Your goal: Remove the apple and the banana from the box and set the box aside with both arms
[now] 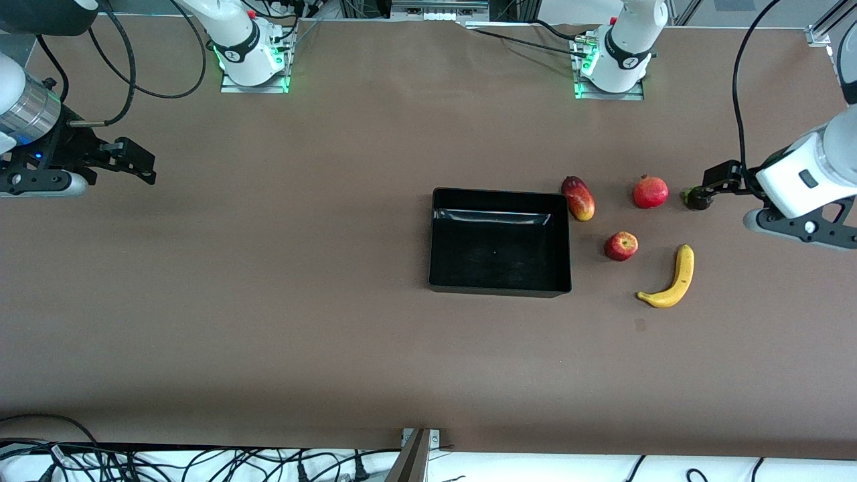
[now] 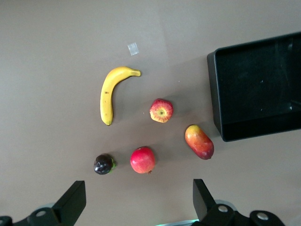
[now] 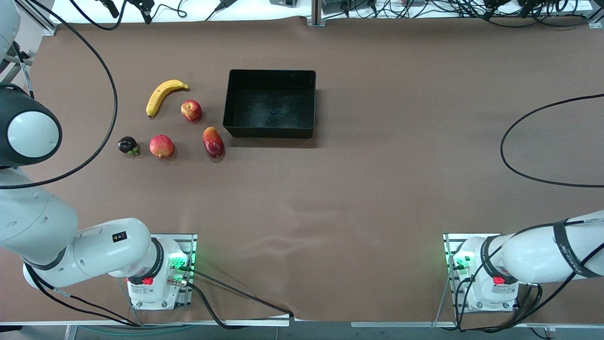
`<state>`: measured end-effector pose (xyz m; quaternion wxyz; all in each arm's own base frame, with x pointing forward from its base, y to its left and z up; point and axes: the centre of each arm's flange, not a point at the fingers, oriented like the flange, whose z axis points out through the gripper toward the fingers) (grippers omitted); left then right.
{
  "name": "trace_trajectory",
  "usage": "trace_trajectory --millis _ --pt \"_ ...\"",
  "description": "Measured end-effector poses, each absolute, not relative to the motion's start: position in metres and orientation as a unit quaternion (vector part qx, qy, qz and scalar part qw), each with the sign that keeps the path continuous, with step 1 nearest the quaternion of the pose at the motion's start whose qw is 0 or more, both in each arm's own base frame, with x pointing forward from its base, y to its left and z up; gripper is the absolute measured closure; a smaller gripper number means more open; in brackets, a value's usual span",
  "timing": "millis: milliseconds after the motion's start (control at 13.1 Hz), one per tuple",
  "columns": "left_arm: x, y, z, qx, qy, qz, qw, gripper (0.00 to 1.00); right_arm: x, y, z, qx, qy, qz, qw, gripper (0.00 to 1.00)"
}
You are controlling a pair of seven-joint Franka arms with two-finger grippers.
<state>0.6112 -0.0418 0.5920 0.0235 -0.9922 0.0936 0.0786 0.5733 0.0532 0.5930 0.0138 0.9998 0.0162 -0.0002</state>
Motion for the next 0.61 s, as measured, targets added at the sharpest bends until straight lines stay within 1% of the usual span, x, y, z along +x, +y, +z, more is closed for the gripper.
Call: trace_trajectory --millis 153,382,610 --pt "0.608 -0.041 0.596 -0.996 0.055 0.059 0.024 0.0 0.573 0.053 0.593 1.0 0.016 0.0 0.014 0.0" --pt "0.605 -0.012 0.585 -1.0 0.006 0.014 0.002 0.0 0.573 0.053 0.593 1.0 0.016 0.0 0.014 0.0" --pt "0.582 -0.001 0.585 -1.0 -0.006 -0.009 0.007 0.0 0.573 0.053 0.593 1.0 0.016 0.0 0.014 0.0"
